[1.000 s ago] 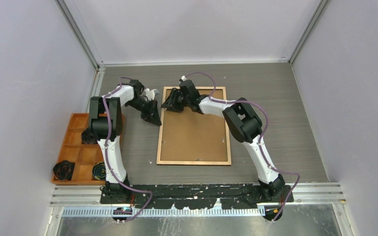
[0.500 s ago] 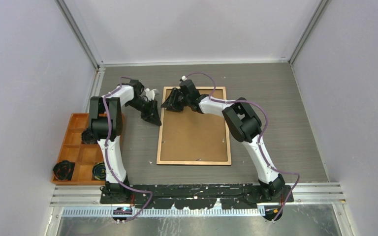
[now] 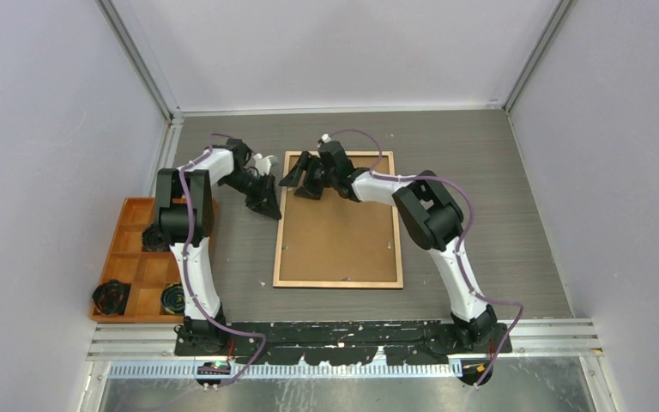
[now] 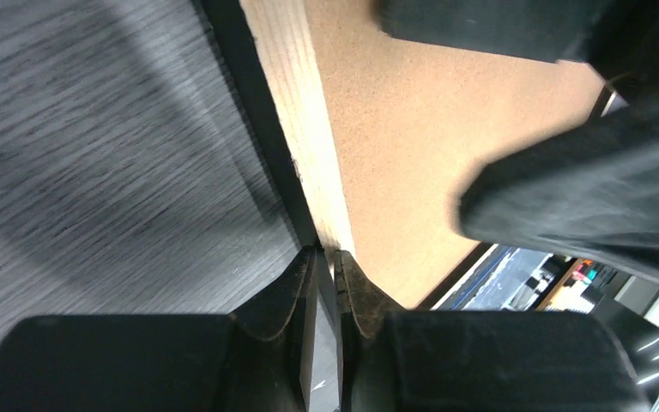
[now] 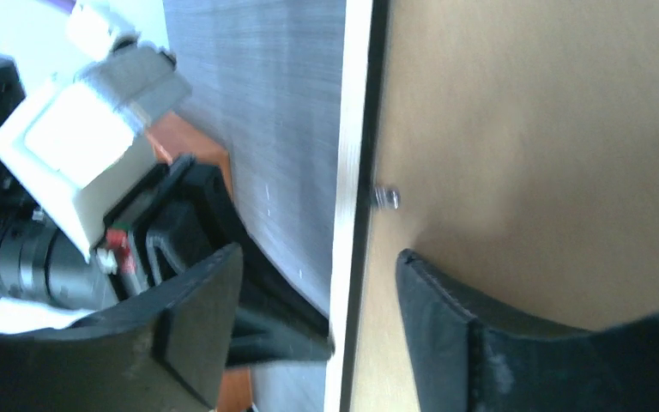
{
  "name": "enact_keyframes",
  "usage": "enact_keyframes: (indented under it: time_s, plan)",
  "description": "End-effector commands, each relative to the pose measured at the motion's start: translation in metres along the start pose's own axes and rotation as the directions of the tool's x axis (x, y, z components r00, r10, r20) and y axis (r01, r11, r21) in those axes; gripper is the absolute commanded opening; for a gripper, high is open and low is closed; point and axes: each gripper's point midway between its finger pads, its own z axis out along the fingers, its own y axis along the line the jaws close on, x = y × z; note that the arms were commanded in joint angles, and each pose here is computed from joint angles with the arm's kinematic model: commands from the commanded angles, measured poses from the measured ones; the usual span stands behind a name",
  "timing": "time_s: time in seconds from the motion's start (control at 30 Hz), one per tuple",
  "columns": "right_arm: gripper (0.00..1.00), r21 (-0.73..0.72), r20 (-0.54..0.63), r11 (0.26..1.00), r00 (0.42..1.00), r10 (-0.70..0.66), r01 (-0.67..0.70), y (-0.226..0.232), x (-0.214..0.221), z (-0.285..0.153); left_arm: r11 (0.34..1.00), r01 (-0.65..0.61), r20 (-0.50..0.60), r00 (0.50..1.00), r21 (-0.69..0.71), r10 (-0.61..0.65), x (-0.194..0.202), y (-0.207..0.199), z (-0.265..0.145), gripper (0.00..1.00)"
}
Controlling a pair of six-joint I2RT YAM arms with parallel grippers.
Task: Put the photo into the frame
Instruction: Install the photo frame at the center of the board.
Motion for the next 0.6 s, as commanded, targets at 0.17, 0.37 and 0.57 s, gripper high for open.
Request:
enact_keyframes:
  time_s: [0.17,0.37,0.57]
  plan:
    - [0.94,0.084,0.295,0.996,0.955,-0.008,-0.018,0.003,-0.094,-0.168,0.976,-0.206,0.002,0.978,-0.07,0.206,0.005,-0.008,-0.034,0.25]
    - [1.0,0.362,0.462,0.913,0.887,0.002,-0.19,-0.101,-0.121,-0.269,0.943,-0.302,-0.048,0.953,-0.137,0.298,0.028,-0.002,-0.033,0.27]
    - [1.0,0.443,0.491,0.841,0.869,0.062,-0.311,-0.171,-0.118,-0.288,0.847,-0.468,-0.175,0.883,-0.253,0.435,0.055,0.008,-0.009,0.27]
